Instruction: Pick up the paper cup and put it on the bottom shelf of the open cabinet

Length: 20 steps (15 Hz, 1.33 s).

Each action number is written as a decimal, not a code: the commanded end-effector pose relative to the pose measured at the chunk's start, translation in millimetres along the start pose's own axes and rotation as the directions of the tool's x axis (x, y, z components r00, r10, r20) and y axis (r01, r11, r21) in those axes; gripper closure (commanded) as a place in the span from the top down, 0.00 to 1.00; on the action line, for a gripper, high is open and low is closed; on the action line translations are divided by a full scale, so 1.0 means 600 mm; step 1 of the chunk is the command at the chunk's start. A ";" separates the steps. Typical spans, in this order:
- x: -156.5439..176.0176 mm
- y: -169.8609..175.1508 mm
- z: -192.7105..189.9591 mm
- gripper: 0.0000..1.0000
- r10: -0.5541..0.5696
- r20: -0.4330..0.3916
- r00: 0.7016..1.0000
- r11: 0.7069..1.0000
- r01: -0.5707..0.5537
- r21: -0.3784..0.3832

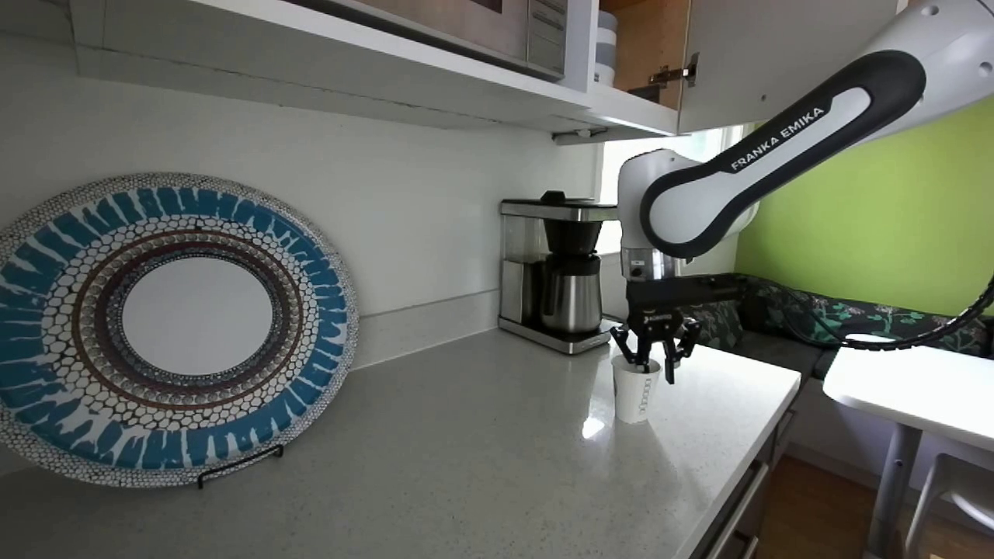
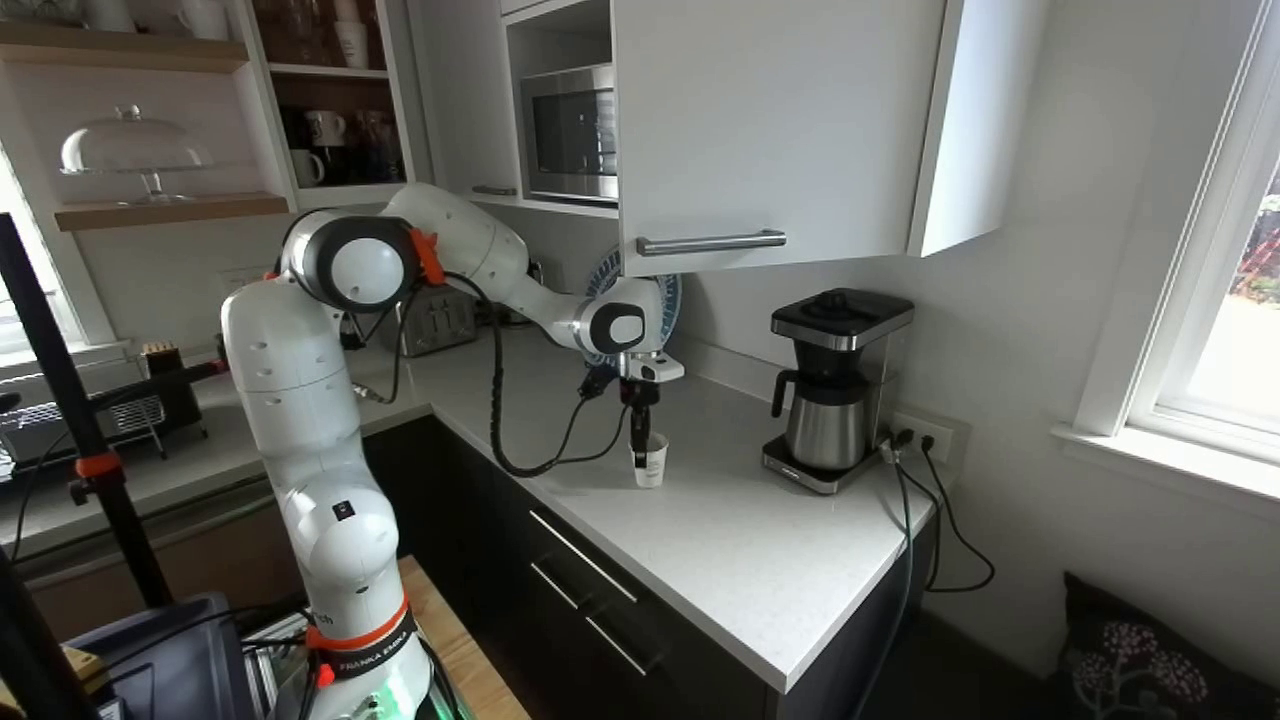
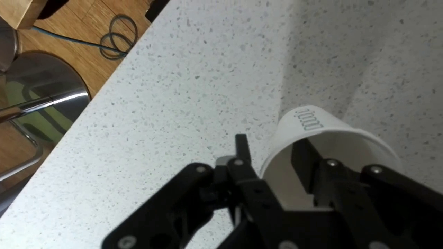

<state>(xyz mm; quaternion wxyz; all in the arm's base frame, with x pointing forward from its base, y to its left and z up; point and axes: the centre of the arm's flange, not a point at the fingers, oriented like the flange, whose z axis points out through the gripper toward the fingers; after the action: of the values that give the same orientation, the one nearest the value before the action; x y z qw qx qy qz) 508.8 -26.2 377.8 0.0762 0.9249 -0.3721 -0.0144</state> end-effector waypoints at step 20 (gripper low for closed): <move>-0.038 0.057 -0.357 0.01 0.280 -0.344 0.896 0.957 -0.231 0.178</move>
<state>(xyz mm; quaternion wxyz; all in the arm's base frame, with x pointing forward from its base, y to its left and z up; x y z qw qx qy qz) 488.8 2.5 570.7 0.0764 0.8701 -0.4555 0.1721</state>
